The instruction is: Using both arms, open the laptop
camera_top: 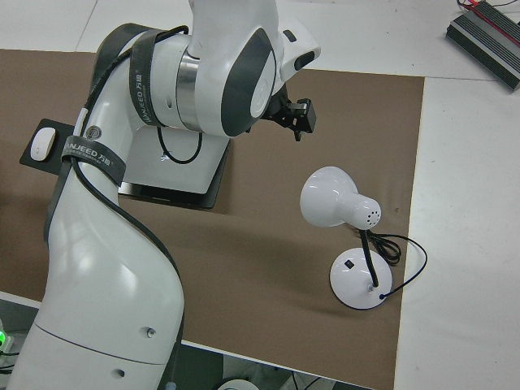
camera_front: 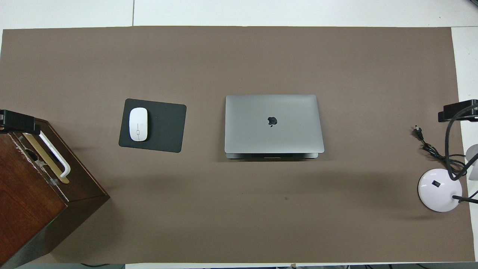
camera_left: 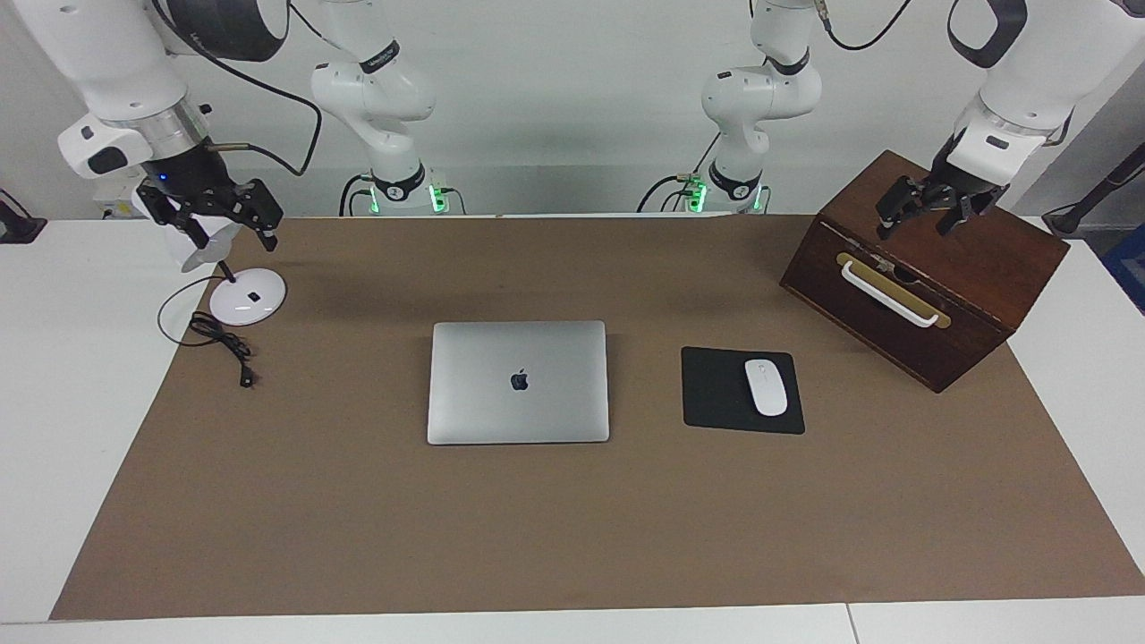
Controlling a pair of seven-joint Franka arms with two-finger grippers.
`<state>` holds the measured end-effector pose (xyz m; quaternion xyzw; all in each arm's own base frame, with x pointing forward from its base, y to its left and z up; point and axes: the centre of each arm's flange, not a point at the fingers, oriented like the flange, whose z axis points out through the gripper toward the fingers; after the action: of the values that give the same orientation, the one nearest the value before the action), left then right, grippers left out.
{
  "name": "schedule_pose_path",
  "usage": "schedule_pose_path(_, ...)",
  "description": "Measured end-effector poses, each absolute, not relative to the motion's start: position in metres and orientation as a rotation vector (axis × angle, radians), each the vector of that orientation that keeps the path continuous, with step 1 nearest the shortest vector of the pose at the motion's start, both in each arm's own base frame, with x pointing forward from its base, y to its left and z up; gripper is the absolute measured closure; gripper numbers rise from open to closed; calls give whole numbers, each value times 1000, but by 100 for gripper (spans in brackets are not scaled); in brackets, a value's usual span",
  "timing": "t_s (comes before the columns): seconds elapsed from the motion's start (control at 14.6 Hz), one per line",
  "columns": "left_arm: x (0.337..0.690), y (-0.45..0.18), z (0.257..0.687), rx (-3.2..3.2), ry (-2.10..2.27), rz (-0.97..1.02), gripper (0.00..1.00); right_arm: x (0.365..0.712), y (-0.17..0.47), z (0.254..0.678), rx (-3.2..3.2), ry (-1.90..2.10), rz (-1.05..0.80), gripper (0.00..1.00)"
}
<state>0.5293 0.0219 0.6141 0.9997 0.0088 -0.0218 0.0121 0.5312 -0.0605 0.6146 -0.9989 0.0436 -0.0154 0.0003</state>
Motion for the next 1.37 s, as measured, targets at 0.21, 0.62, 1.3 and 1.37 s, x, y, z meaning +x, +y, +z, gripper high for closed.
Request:
schedule_pose_path(0.21,529,22,614,3117,28,-68,0,531,-60,615,-3138,137,-48,0)
schedule_pose_path(0.62,529,22,614,3117,27,-68,0,531,-61,614,-3138,138,-47,0)
schedule_pose_path(1.3,529,21,614,3117,66,-69,0,531,-61,610,-3137,138,-32,0)
schedule_pose_path(1.37,529,21,614,3117,86,-68,0,531,-61,609,-3137,138,-29,0)
